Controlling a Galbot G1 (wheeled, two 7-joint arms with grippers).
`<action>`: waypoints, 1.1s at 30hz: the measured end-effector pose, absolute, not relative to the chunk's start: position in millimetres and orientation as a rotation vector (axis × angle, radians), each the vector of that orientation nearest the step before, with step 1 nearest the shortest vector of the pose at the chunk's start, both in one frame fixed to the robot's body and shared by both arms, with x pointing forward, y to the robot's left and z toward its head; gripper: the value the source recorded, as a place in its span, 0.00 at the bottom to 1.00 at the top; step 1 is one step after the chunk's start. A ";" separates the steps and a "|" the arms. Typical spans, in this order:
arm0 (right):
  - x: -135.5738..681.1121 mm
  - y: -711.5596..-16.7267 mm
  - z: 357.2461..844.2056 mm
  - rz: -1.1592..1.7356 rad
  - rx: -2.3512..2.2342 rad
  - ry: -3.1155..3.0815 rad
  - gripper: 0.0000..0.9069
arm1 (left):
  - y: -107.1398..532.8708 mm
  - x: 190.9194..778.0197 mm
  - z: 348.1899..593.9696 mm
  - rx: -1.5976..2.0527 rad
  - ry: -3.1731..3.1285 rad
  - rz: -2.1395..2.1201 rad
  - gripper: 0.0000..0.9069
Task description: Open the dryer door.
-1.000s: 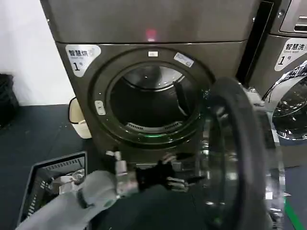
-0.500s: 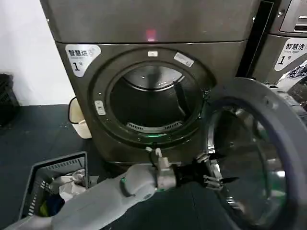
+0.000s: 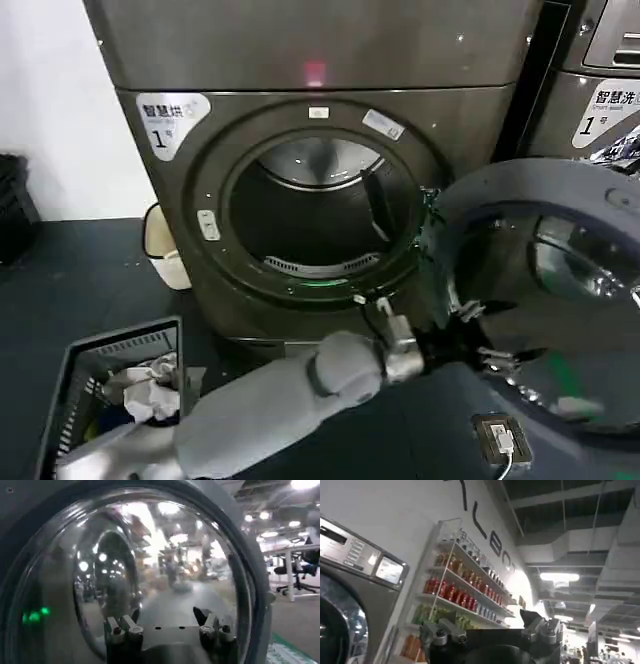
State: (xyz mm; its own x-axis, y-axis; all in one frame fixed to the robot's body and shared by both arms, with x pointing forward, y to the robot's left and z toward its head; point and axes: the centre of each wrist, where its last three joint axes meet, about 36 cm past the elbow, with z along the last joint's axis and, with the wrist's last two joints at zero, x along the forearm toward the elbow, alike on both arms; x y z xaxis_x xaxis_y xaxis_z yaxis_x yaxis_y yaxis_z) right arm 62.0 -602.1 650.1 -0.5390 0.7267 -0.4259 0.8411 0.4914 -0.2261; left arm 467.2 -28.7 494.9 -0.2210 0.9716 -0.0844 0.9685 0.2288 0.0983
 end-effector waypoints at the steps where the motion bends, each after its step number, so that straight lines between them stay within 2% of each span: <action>1: 61.9 -602.3 650.0 -0.598 1.332 2.466 1.00 | -33.5 467.4 495.8 1.868 2.355 0.037 1.00; 14: 60.3 -610.1 655.2 -0.603 1.342 2.452 1.00 | -77.1 485.5 494.9 1.686 2.390 0.077 1.00; 33: 52.8 -610.3 661.3 -0.604 1.408 2.403 1.00 | -81.4 488.5 492.5 1.674 2.396 0.082 1.00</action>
